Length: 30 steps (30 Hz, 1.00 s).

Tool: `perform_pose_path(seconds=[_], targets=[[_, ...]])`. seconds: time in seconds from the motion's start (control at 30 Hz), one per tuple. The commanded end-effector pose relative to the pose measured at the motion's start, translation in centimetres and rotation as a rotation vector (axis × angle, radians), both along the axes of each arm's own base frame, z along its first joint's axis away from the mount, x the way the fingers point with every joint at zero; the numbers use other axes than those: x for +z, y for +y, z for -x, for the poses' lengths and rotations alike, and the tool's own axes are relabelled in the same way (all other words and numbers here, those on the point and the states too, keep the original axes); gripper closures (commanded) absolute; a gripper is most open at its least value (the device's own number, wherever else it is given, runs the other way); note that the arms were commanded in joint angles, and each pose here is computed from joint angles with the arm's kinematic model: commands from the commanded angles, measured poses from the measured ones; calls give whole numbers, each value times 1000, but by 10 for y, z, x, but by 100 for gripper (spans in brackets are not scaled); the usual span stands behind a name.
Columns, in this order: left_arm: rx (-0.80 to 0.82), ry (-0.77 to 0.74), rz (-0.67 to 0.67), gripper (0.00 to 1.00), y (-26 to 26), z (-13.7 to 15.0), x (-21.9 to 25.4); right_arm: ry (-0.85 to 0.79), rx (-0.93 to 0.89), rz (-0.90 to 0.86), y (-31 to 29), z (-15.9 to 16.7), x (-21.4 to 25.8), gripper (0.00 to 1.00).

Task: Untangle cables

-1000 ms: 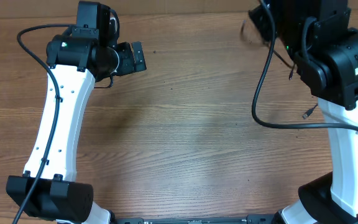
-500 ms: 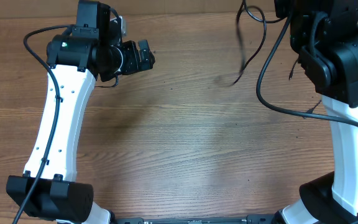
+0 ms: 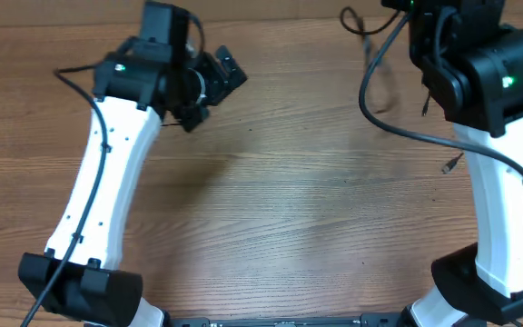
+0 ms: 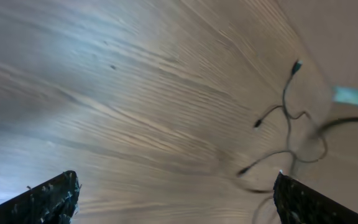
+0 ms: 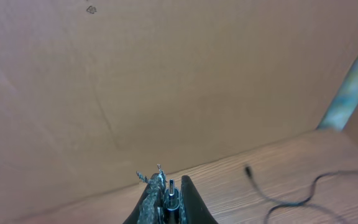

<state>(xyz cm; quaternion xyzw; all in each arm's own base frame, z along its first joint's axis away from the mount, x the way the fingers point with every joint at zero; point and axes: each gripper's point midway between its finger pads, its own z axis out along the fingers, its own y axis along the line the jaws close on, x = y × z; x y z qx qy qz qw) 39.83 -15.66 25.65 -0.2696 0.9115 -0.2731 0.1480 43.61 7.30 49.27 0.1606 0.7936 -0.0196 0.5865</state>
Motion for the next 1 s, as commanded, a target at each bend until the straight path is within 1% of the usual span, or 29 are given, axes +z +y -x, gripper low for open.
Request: perform_pose_path(seconds=[0.0, 0.1, 0.13, 0.2, 0.27, 0.3, 0.33, 0.37, 0.43, 0.47, 0.53, 0.6, 0.7, 0.97], targets=[[128, 87, 59, 0, -18, 6, -5, -56, -46, -139, -3, 2, 9, 96], [172, 134, 100, 0, -35, 14, -5, -58, -53, -146, -5, 2, 9, 96], [143, 122, 110, 0, -46, 16, -3, -62, -59, -163, -6, 1, 9, 96], [49, 55, 88, 1, -58, 15, 2, -65, -60, -167, -6, 1, 9, 96], [-50, -21, 63, 13, -68, 13, 7, -64, -60, -168, -7, 1, 9, 96], [-87, -47, 58, 16, -73, 12, 9, -59, -55, -170, -7, 1, 8, 96], [-139, -84, 58, 17, -79, 12, 13, -55, -51, -173, -8, 0, 7, 96], [-205, -130, 66, 17, -86, 10, 18, -48, -43, -178, -9, -1, 6, 96], [-361, -245, 90, 12, -103, 10, 33, -36, -20, -193, -10, -3, 3, 96], [-450, -308, 106, 7, -113, 12, 40, -31, -2, -205, -10, -4, 2, 96], [-578, -403, 118, 1, -127, 17, 51, -23, 27, -222, -9, -6, 1, 96], [-610, -432, 94, 0, -130, 18, 51, -19, 41, -233, -10, -8, 1, 96], [-600, -447, 42, 0, -133, 17, 48, -15, 38, -236, -14, -8, 0, 96], [-651, -541, 23, 0, -162, 24, 59, -6, 35, -233, -15, -8, -2, 96]])
